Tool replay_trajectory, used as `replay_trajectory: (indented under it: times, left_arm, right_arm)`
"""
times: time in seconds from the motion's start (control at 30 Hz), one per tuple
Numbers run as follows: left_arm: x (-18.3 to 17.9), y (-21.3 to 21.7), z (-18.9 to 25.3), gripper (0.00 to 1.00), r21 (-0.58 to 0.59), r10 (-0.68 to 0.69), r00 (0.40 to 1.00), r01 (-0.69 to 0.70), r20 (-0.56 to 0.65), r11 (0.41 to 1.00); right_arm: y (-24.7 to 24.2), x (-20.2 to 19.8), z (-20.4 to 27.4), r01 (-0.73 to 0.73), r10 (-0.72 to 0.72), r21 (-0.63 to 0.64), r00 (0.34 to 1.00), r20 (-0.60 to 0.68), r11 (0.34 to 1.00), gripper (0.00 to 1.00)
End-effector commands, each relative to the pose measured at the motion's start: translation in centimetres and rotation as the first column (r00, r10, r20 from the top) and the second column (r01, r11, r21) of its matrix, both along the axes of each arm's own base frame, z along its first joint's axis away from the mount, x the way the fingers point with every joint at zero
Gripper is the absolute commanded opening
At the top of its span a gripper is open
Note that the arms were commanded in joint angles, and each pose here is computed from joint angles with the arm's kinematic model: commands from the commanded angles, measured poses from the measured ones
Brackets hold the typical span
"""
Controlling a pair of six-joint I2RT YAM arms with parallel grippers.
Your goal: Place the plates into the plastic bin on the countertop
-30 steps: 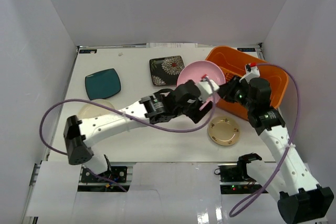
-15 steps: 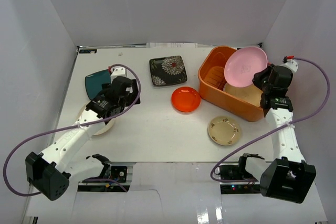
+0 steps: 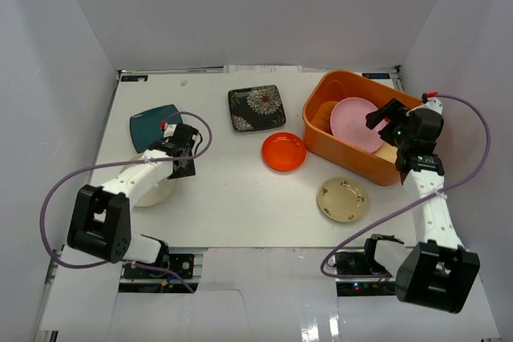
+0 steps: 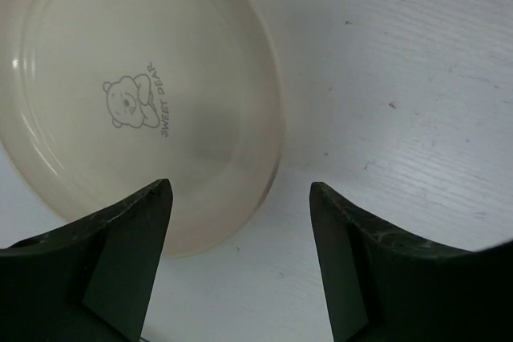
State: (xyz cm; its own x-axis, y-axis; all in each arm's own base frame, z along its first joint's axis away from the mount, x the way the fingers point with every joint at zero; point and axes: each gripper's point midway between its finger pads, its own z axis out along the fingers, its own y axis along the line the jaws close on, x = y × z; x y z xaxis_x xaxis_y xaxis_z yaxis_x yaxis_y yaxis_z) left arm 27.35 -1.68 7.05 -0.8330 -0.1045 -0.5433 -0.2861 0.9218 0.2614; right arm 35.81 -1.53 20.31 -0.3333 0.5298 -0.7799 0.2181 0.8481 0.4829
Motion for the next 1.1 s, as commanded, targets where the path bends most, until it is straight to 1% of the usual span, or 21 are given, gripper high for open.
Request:
replay_trajectory:
  times: [0.0,0.07,0.17,0.23,0.27,0.3,0.37,0.4,0.43,0.47,0.5,0.57,0.6,0.67,0.7,0.8,0.87,0.93,0.97,1.0,1.07]
  left_arm:
    - [1.1,-0.4,-1.1,0.78,-0.054,0.012,1.0,-0.013,-0.025,0.998]
    - [1.7,0.1,-1.9,0.75,-0.045,0.029,0.999,-0.031,-0.043,0.998]
    - [1.9,0.5,-3.2,0.68,-0.05,0.043,0.995,-0.047,-0.085,0.998]
    - [1.8,0.3,-4.0,0.57,-0.057,0.038,0.992,-0.045,-0.118,0.997]
    - [1.9,-0.1,-4.3,0.51,-0.08,0.027,0.992,-0.037,-0.124,0.996]
    - [1.9,-0.3,-4.5,0.37,-0.086,0.022,0.992,-0.034,-0.128,0.996]
    - [1.9,-0.4,-4.7,0.22,-0.093,0.016,0.991,-0.028,-0.136,0.995]
    - [1.8,-0.6,-4.8,0.09,-0.105,0.007,0.99,-0.022,-0.139,0.994]
    - [1.8,-0.8,-4.7,0.02,-0.116,-0.002,0.99,-0.014,-0.138,0.993]
    - [1.9,-1.1,-4.5,0.0,-0.132,-0.013,0.991,-0.005,-0.13,0.991]
    - [1.8,-1.3,-4.4,0.0,-0.143,-0.026,0.991,0.008,-0.128,0.99]
    - [1.6,-2.3,-4.1,0.0,-0.181,-0.063,0.991,0.041,-0.115,0.983]
    - [1.7,-2.7,-3.4,0.0,-0.192,-0.078,0.993,0.061,-0.087,0.98]
    - [1.3,-4.1,-2.6,0.0,-0.2,-0.127,0.99,0.113,-0.059,0.973]
    - [1.4,-4.7,-1.4,0.0,-0.21,-0.139,0.99,0.132,-0.017,0.969]
    - [1.1,-7.9,1.3,0.0,-0.242,-0.213,0.974,0.226,0.077,0.944]
    - [1.3,-10.7,3.5,0.0,-0.274,-0.263,0.954,0.294,0.143,0.916]
    - [1.2,-13.4,5.1,0.0,-0.285,-0.322,0.928,0.365,0.187,0.886]
    - [1.8,-14.7,6.7,0.0,-0.28,-0.339,0.912,0.395,0.23,0.875]
    - [1.7,-15.6,7.2,0.0,-0.274,-0.361,0.9,0.42,0.243,0.865]
    - [1.2,-18.6,8.6,0.0,-0.245,-0.443,0.852,0.509,0.278,0.825]
  right_arm:
    - [4.5,-1.6,7.6,-0.192,0.191,-0.019,0.952,0.238,0.981,0.92]
    - [6.8,-3.1,9.1,-0.263,0.261,-0.036,0.916,0.306,0.964,0.89]
    - [11.7,-5.5,9.7,-0.407,0.394,-0.037,0.85,0.349,0.913,0.87]
    - [14.9,-7.1,8.5,-0.497,0.473,-0.019,0.812,0.342,0.867,0.85]
    - [15.5,-7.7,8.5,-0.509,0.482,-0.018,0.803,0.351,0.861,0.84]
    - [17.0,-8.6,7.6,-0.549,0.522,-0.014,0.785,0.335,0.836,0.81]
    - [17.8,-9.5,6.7,-0.57,0.551,-0.035,0.774,0.313,0.821,0.77]
    - [18.5,-10.2,5.8,-0.592,0.577,-0.04,0.766,0.284,0.805,0.74]
    - [18.7,-10.7,4.1,-0.605,0.594,-0.034,0.768,0.239,0.795,0.72]
    - [18.9,-11.2,3.1,-0.618,0.611,-0.039,0.763,0.211,0.786,0.69]
    - [19.5,-11.8,2.0,-0.635,0.629,-0.036,0.754,0.187,0.772,0.6]
    - [19.7,-12.6,-1.2,-0.641,0.637,-0.012,0.76,0.13,0.767,0.55]
    - [20.2,-13.1,-2.2,-0.641,0.635,0.023,0.764,0.116,0.767,0.47]
    - [21.1,-13.9,-4.7,-0.648,0.64,0.06,0.76,0.11,0.759,0.43]
    - [21.3,-14.1,-5.1,-0.637,0.628,0.088,0.77,0.11,0.766,0.4]
    - [21.0,-14.0,-6.1,-0.598,0.589,0.082,0.801,0.108,0.797,0.34]
    - [20.9,-13.8,-5.3,-0.594,0.584,0.074,0.802,0.126,0.801,0.34]
    - [21.4,-13.8,-4.1,-0.613,0.6,0.072,0.786,0.146,0.786,0.47]
    - [22.1,-14.1,-3.9,-0.647,0.634,0.082,0.76,0.141,0.758,0.54]
    - [22.7,-13.8,-1.9,-0.663,0.645,0.077,0.744,0.173,0.744,0.68]
    - [23.3,-13.4,-0.9,-0.68,0.663,0.065,0.728,0.174,0.73,0.77]
